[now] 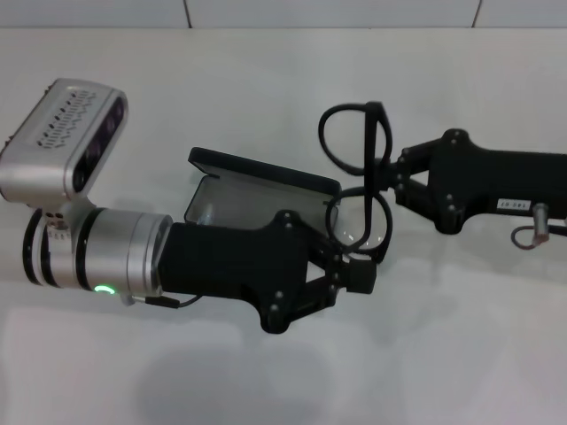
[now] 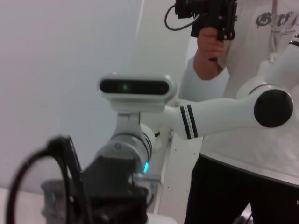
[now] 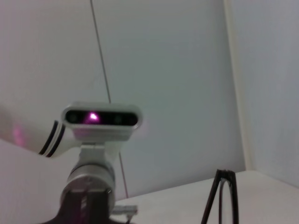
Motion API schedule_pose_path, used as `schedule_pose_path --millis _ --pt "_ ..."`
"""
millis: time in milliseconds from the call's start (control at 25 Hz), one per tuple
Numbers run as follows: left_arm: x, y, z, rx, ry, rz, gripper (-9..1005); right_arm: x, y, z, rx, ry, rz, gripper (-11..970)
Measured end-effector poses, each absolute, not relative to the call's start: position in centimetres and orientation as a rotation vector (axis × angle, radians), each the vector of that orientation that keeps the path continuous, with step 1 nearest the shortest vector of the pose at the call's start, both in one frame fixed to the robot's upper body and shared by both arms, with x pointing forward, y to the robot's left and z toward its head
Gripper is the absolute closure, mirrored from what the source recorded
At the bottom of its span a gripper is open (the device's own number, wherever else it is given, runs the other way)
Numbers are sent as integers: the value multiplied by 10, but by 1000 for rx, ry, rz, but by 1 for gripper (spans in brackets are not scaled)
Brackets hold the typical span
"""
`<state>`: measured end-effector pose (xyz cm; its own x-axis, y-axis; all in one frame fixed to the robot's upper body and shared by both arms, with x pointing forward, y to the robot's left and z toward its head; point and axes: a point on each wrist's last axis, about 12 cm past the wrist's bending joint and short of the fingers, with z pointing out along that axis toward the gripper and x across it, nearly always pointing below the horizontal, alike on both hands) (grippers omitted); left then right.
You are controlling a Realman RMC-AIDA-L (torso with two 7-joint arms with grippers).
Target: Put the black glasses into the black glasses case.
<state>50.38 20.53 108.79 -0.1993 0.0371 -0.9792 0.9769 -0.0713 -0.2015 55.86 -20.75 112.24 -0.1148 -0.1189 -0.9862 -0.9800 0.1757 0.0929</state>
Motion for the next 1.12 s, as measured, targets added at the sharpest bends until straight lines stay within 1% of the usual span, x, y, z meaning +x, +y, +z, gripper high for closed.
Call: schedule_pose_path --millis 520,1120 --pt "510 202 1089 1148 1349 -1378 996 549 -188 1120 -1235 1430 1160 919" --pt "508 202 1088 1138 1350 -1390 997 546 -186 1120 -1255 1416 1184 918"
